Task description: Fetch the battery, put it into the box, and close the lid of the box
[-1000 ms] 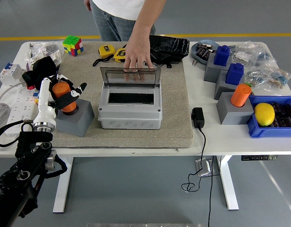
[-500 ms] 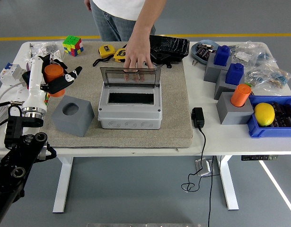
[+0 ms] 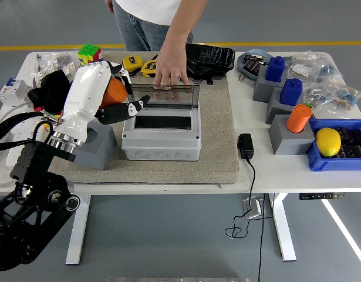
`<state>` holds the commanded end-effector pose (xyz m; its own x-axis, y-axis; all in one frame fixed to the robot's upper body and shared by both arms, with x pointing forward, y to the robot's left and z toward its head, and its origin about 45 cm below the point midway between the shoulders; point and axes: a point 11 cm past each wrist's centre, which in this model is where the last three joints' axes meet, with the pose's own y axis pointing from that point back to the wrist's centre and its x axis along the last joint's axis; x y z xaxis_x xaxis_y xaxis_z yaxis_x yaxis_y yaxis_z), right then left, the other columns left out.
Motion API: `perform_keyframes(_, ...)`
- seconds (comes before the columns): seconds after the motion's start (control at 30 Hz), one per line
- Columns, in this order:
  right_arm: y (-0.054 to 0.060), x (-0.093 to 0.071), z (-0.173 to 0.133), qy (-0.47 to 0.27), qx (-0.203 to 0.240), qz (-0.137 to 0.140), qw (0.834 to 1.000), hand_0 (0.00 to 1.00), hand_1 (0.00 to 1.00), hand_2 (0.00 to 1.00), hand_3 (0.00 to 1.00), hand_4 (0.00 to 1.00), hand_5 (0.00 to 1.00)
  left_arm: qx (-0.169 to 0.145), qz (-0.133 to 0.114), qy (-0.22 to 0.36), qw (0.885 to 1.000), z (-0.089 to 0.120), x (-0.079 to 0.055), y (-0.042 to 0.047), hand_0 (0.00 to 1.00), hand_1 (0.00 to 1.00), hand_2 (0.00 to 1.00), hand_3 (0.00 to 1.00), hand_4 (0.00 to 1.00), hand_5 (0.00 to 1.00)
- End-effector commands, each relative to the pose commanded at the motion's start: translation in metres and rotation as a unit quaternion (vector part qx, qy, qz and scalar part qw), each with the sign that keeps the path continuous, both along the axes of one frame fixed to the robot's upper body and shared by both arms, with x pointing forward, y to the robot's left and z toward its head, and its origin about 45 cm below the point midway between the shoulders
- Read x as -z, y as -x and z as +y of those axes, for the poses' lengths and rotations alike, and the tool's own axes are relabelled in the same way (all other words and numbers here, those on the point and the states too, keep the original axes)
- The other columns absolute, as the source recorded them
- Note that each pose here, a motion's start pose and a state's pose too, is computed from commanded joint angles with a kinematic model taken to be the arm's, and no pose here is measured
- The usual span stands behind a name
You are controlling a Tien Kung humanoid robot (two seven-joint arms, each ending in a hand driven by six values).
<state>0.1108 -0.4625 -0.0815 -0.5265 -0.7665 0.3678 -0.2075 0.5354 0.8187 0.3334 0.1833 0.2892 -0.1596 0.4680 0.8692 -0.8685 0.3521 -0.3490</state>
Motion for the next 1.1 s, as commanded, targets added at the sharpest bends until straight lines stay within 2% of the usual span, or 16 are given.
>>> perform_keyframes(0.03, 0.000, 0.000, -0.001, 0.001, 0.000, 0.000, 1.000, 0.853, 0.791, 0.743, 0.773, 0.998, 0.998, 0.009, -0.006, -0.022, 1.000, -0.007, 0.001, 0.0032, 0.107, 0.086, 0.107, 0.107, 0.701, 0.175)
perform_keyframes(0.13, -0.001, -0.001, -0.002, 0.003, -0.001, 0.000, 1.000, 0.853, 0.791, 0.743, 0.773, 0.998, 0.998, 0.033, 0.014, -0.044, 0.998, -0.022, 0.010, 0.0081, 0.107, 0.086, 0.107, 0.107, 0.701, 0.175)
perform_keyframes(0.37, -0.004, -0.003, -0.005, 0.007, -0.006, 0.002, 1.000, 0.853, 0.791, 0.743, 0.773, 0.998, 0.998, 0.059, 0.041, -0.086, 0.994, -0.041, 0.036, 0.0052, 0.107, 0.086, 0.108, 0.107, 0.679, 0.181)
perform_keyframes(0.53, -0.005, -0.005, -0.008, 0.010, -0.009, 0.003, 1.000, 0.853, 0.791, 0.743, 0.774, 0.998, 0.998, 0.073, 0.056, -0.117, 0.989, -0.053, 0.053, -0.0007, 0.109, 0.087, 0.109, 0.107, 0.658, 0.176)
perform_keyframes(0.77, -0.006, -0.005, -0.007, 0.011, -0.012, 0.005, 1.000, 0.853, 0.791, 0.743, 0.773, 0.998, 0.998, 0.083, 0.066, -0.151, 0.983, -0.066, 0.069, -0.0121, 0.112, 0.088, 0.111, 0.107, 0.653, 0.170)
perform_keyframes(1.0, -0.009, -0.006, -0.008, 0.014, -0.016, 0.005, 1.000, 0.854, 0.791, 0.743, 0.774, 0.998, 0.998, 0.072, 0.085, -0.178, 0.978, -0.069, 0.088, -0.0271, 0.112, 0.090, 0.111, 0.107, 0.647, 0.175)
perform_keyframes(1.1, -0.008, -0.006, -0.008, 0.014, -0.016, 0.007, 1.000, 0.854, 0.791, 0.743, 0.774, 0.998, 0.998, 0.070, 0.090, -0.183, 0.976, -0.074, 0.093, -0.0325, 0.112, 0.090, 0.111, 0.107, 0.647, 0.175)
